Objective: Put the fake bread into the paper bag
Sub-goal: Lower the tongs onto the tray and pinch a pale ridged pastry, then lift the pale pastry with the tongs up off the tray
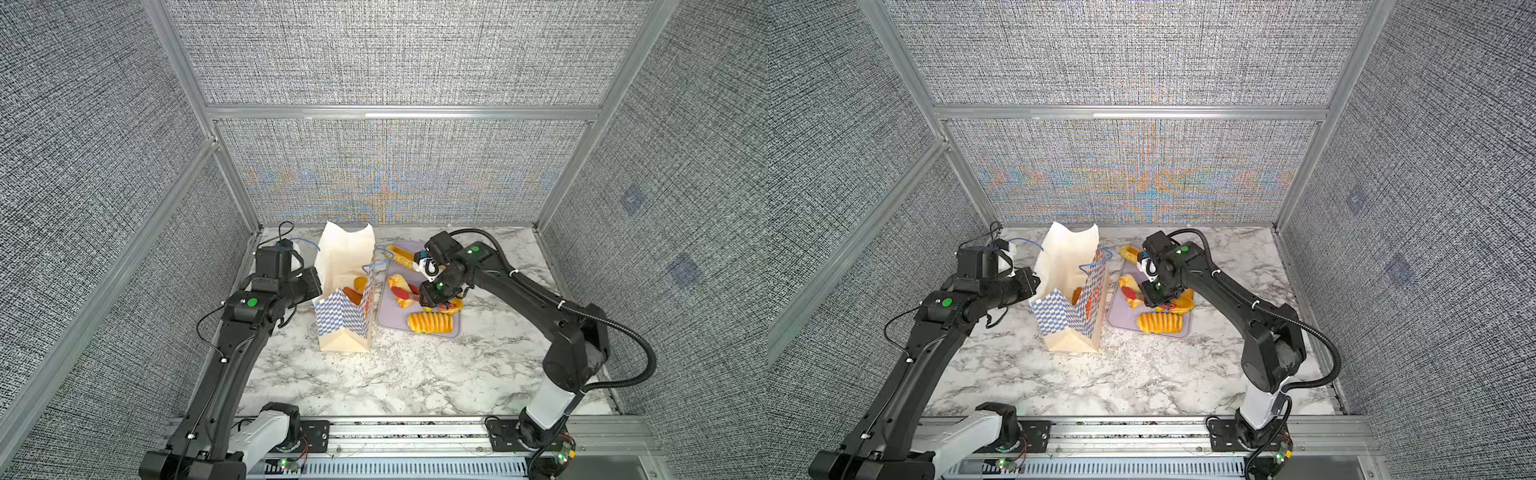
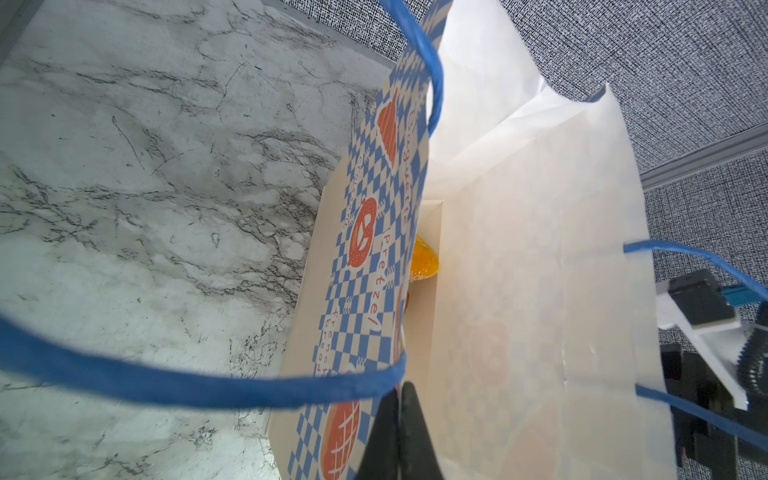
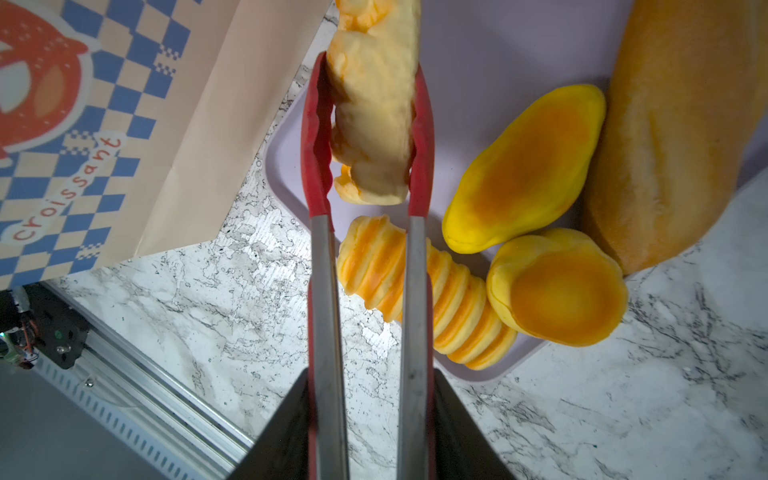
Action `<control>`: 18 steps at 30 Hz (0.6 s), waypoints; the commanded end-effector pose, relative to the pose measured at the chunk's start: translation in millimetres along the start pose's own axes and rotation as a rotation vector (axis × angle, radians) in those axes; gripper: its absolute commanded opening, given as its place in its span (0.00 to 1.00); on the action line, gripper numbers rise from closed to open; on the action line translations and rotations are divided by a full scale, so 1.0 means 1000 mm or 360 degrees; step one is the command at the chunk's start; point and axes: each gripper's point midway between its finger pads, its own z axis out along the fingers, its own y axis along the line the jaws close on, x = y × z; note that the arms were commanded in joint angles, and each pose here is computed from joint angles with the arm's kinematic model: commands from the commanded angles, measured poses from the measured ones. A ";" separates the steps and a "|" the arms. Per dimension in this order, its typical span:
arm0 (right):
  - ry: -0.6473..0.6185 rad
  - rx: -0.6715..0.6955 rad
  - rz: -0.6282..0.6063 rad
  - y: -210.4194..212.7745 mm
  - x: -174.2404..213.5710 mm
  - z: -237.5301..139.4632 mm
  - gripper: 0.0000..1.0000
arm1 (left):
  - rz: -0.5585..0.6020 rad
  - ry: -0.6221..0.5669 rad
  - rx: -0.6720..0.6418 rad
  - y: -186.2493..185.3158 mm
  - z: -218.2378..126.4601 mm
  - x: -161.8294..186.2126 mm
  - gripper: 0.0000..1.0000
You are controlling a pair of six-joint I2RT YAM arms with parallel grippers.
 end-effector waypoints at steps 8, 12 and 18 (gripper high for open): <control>-0.0214 -0.0112 0.0193 -0.013 -0.019 -0.023 0.42 | 0.0007 -0.0018 0.0009 -0.002 -0.003 -0.003 0.00; -0.0291 -0.0136 0.0273 -0.023 -0.022 -0.034 0.41 | 0.0005 -0.0021 0.0007 -0.002 -0.003 -0.004 0.00; -0.0422 -0.0202 0.0385 -0.035 -0.029 -0.052 0.41 | 0.0003 -0.0019 0.0007 -0.002 -0.002 -0.003 0.00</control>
